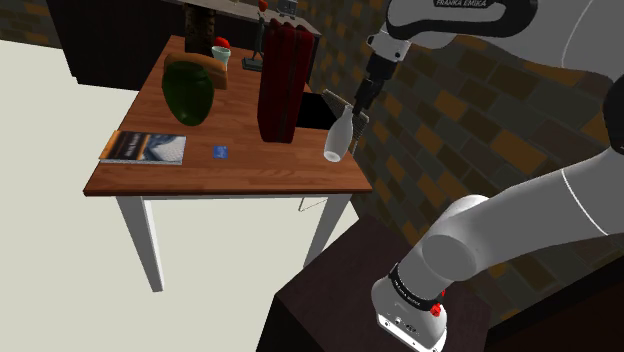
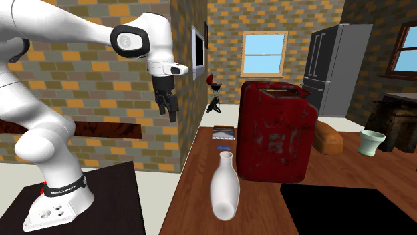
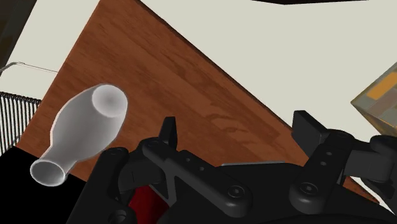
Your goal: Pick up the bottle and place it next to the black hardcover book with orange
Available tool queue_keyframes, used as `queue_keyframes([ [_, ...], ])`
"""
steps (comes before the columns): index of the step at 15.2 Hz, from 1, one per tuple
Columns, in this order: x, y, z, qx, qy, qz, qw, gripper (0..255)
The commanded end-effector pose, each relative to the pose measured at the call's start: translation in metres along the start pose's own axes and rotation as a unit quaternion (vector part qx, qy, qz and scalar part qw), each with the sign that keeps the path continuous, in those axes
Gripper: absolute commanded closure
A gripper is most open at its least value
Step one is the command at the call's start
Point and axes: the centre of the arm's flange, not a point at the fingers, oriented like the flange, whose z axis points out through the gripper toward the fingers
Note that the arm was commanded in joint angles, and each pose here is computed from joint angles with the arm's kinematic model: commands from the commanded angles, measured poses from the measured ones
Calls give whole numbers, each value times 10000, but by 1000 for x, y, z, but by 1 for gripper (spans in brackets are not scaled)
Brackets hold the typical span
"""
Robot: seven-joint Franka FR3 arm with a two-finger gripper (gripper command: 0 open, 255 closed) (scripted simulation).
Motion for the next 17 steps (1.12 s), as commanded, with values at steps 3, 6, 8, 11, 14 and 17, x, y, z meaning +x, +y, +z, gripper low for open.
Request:
queue_keyframes([
  [3,16,44,19,-53,37,-46,10000,0],
  [6,27,78,31,-88,67,-76,9999,0],
  [8,35,101,38,-112,87,-97,9999,0],
  [11,47,136,49,-147,117,-127,9997,0],
  [14,60,171,60,-182,147,-157,9996,0],
  [17,72,205,71,-217,177,-188,9994,0],
])
